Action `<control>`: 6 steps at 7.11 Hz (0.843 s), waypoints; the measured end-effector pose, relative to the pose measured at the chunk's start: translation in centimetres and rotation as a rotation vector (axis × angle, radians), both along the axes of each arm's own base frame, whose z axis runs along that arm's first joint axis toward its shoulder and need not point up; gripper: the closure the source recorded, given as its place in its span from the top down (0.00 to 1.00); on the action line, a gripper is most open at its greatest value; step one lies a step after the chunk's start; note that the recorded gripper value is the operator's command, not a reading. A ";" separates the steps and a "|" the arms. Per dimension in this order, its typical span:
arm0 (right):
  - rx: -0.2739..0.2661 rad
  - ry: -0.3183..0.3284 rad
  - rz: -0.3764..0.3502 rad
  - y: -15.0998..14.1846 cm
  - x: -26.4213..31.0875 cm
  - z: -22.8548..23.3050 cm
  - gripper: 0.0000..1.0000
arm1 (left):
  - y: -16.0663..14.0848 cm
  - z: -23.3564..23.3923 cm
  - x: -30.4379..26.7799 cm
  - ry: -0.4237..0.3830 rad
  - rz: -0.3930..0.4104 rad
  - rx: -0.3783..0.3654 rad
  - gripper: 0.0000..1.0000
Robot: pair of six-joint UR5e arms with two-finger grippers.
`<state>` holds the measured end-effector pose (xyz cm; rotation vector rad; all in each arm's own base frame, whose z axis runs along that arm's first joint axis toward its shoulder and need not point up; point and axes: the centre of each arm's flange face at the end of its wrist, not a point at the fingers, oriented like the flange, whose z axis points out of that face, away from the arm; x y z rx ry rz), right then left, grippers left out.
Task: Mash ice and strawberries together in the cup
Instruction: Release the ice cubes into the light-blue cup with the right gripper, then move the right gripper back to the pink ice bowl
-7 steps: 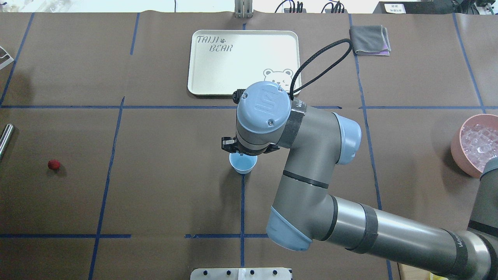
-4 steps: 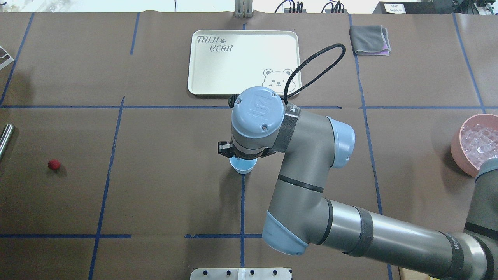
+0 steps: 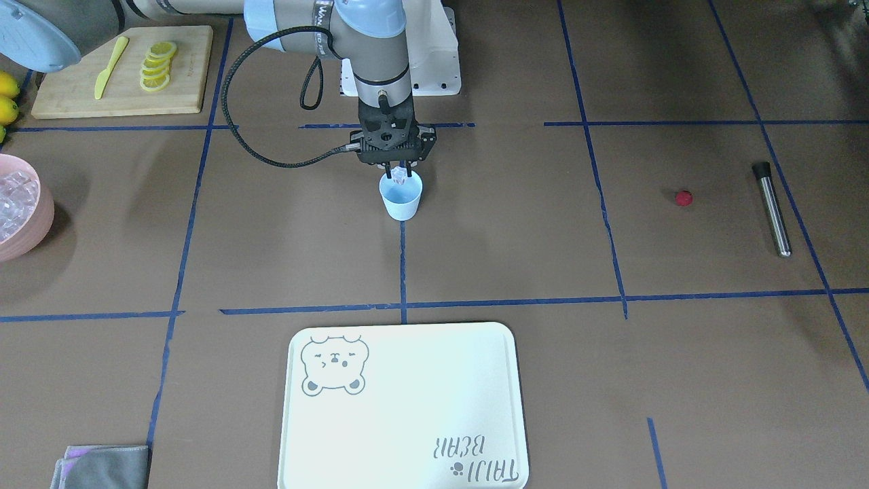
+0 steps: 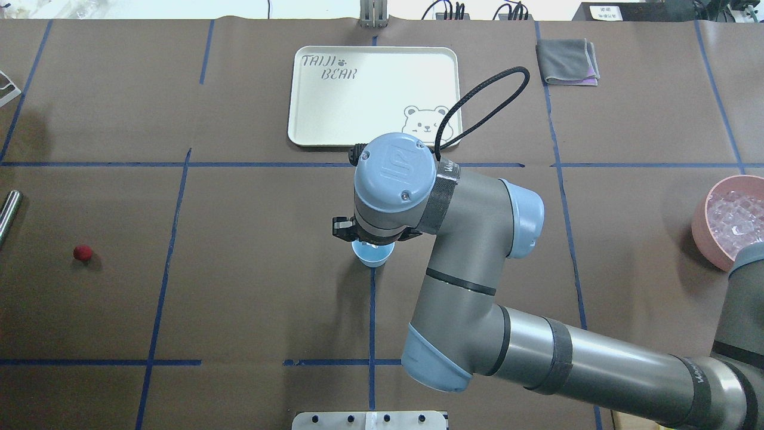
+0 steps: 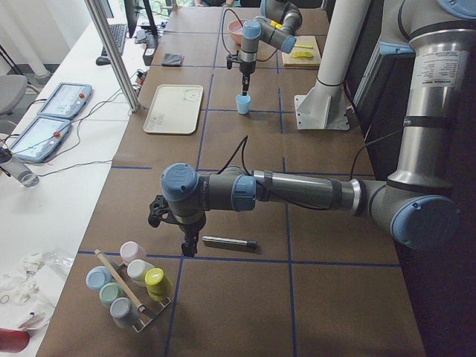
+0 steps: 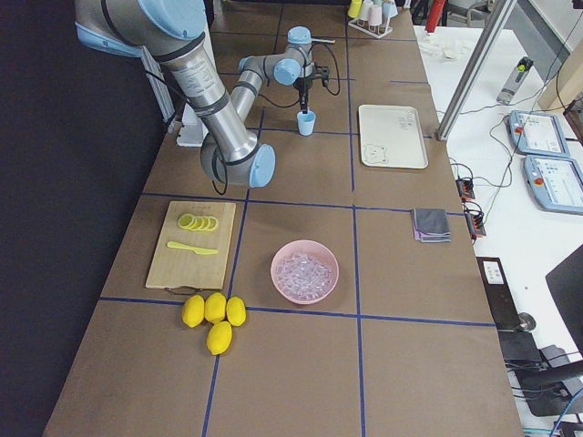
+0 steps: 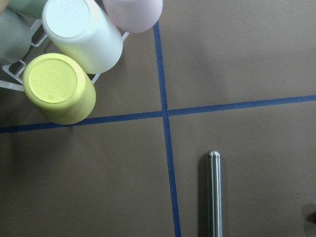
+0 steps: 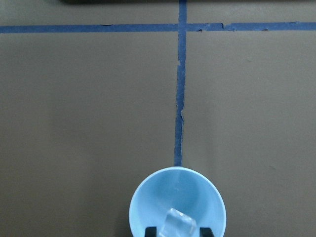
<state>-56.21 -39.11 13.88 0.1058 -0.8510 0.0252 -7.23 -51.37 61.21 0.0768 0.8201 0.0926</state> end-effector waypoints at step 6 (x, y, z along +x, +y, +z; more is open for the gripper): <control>0.040 -0.024 0.061 -1.4 4.6 -0.7 0.99 | -0.1 -0.6 0.1 0.003 0.001 0.011 1.00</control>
